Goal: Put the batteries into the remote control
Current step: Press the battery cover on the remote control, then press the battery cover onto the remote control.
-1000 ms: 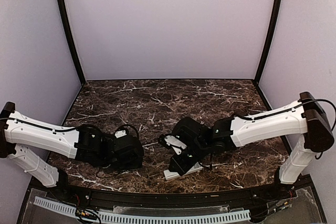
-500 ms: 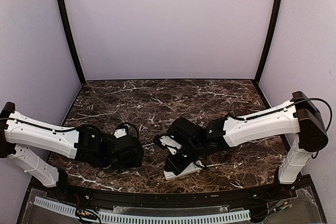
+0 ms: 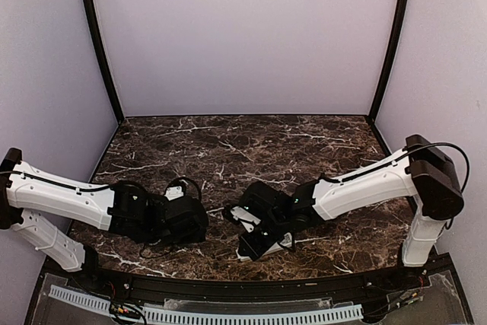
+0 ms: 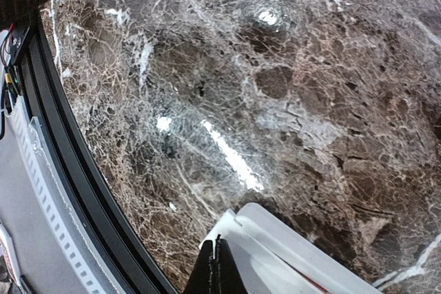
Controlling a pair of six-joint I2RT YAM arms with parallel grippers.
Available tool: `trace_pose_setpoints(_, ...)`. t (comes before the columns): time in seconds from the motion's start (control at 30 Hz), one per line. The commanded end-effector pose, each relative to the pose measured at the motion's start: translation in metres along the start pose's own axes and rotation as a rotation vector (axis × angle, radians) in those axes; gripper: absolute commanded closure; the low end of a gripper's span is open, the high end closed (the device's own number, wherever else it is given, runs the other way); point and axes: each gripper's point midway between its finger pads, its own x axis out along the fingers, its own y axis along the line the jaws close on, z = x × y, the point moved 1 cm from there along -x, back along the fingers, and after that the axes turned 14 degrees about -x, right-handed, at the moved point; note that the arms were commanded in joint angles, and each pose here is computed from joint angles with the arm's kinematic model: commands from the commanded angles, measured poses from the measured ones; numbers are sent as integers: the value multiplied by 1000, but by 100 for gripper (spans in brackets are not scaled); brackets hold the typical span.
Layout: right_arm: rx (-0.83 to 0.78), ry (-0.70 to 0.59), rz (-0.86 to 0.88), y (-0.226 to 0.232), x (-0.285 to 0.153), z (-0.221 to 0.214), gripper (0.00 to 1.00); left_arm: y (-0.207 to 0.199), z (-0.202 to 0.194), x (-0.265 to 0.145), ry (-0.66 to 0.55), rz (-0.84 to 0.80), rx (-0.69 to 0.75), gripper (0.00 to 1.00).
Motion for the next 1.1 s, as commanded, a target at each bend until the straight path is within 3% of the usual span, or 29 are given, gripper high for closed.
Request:
trace_pose_setpoints(0.0,9,6,-47,-6,-18,1,100,2,3,-4,-17,8,47,36)
trace_pose_setpoints(0.2,-18,-85,37,14,-44,27,100,-14,8,-8,-45,-16,148,38)
trace_pose_setpoints(0.37,-10,-173,81,22,-76,50,100,-45,7,-15,-61,-142,271,42)
trace_pose_setpoints(0.53,189,-234,-17,-25,-112,33,100,-73,-17,-14,-29,-289,647,46)
trace_pose_setpoints(0.63,307,-192,-109,-58,-123,-2,100,-82,-39,-13,-18,-356,877,51)
trace_pose_setpoints(0.73,377,-158,-146,-76,-124,-29,100,-99,-58,-7,-36,-429,983,53)
trace_pose_setpoints(0.87,422,-176,-128,-83,-125,-44,100,-126,-84,0,-63,-542,1099,73)
trace_pose_setpoints(1.0,433,-172,-106,-84,-119,-49,100,-138,-101,22,-28,-501,1157,97)
trace_pose_setpoints(1.07,429,-164,-104,-84,-117,-51,100,-139,-104,35,-23,-446,1161,100)
